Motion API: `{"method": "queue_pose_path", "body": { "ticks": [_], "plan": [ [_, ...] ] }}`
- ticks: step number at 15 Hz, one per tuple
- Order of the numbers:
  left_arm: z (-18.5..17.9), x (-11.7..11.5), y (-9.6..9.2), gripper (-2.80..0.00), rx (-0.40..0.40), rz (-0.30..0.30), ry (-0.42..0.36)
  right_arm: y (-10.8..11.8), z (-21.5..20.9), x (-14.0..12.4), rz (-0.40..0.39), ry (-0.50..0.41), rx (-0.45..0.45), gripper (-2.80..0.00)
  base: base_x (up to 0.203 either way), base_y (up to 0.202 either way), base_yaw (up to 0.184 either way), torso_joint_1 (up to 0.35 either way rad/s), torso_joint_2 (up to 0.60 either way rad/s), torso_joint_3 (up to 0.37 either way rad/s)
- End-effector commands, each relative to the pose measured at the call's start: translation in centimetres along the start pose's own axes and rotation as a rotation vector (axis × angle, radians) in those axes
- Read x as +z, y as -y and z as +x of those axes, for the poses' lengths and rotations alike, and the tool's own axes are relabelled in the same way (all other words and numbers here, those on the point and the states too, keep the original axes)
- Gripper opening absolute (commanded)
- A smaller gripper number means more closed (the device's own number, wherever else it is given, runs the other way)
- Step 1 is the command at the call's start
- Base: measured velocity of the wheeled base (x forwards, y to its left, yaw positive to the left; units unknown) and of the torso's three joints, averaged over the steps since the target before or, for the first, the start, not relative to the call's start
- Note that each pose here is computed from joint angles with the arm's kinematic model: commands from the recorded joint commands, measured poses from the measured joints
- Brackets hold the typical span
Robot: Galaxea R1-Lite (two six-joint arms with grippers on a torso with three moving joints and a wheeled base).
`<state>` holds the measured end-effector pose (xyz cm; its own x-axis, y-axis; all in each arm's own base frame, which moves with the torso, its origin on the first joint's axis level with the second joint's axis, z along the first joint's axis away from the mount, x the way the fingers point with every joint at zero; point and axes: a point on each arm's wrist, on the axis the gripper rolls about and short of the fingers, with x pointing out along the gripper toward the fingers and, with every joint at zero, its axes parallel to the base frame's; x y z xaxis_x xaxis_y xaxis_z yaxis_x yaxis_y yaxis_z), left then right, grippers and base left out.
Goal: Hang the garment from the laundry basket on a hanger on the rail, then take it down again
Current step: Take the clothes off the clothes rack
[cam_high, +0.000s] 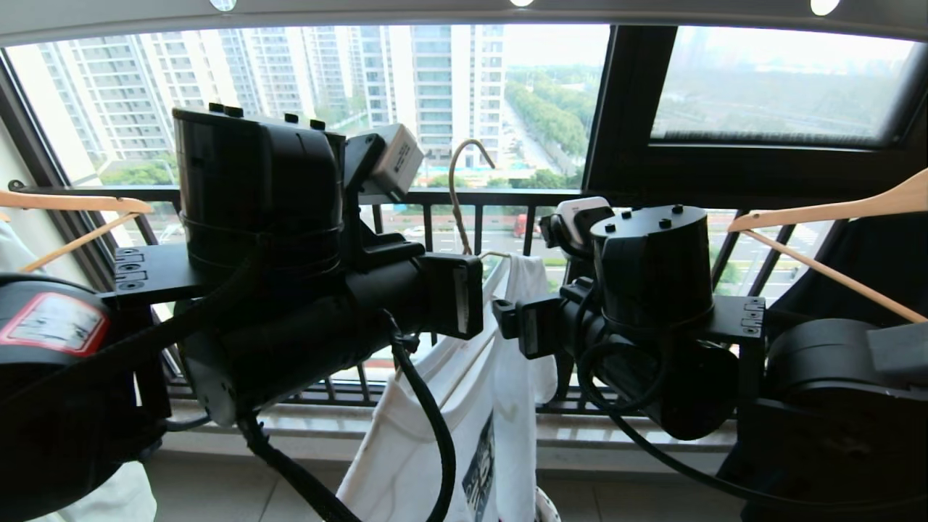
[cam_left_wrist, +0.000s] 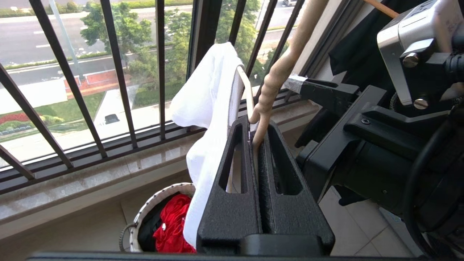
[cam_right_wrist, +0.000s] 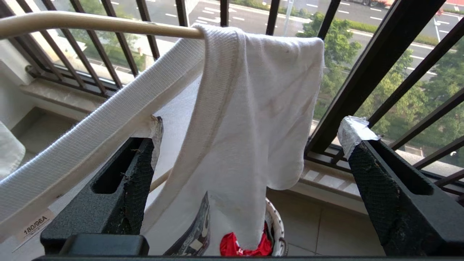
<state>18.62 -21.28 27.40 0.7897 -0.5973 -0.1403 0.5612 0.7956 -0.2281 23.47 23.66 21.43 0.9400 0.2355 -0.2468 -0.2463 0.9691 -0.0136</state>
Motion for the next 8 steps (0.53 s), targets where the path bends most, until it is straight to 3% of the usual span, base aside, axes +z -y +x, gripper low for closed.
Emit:
{"method": "queue_pose_path", "body": {
  "ticks": [1, 8],
  "plan": [
    [-0.3, 0.1, 0.1, -2.8, -0.006, -0.002, 0.006, -0.3, 0.1, -0.1, 0.002, 0.005, -0.004, 0.0, 0.0, 0.0, 0.0, 0.0, 0.0, 0.0],
    [-1.4, 0.7, 0.4, -2.8, -0.019, -0.005, 0.032, 1.3, 1.6, 0.3, 0.013, 0.013, -0.088, 0.0, 0.0, 0.0, 0.0, 0.0, 0.0, 0.0]
  ]
}}
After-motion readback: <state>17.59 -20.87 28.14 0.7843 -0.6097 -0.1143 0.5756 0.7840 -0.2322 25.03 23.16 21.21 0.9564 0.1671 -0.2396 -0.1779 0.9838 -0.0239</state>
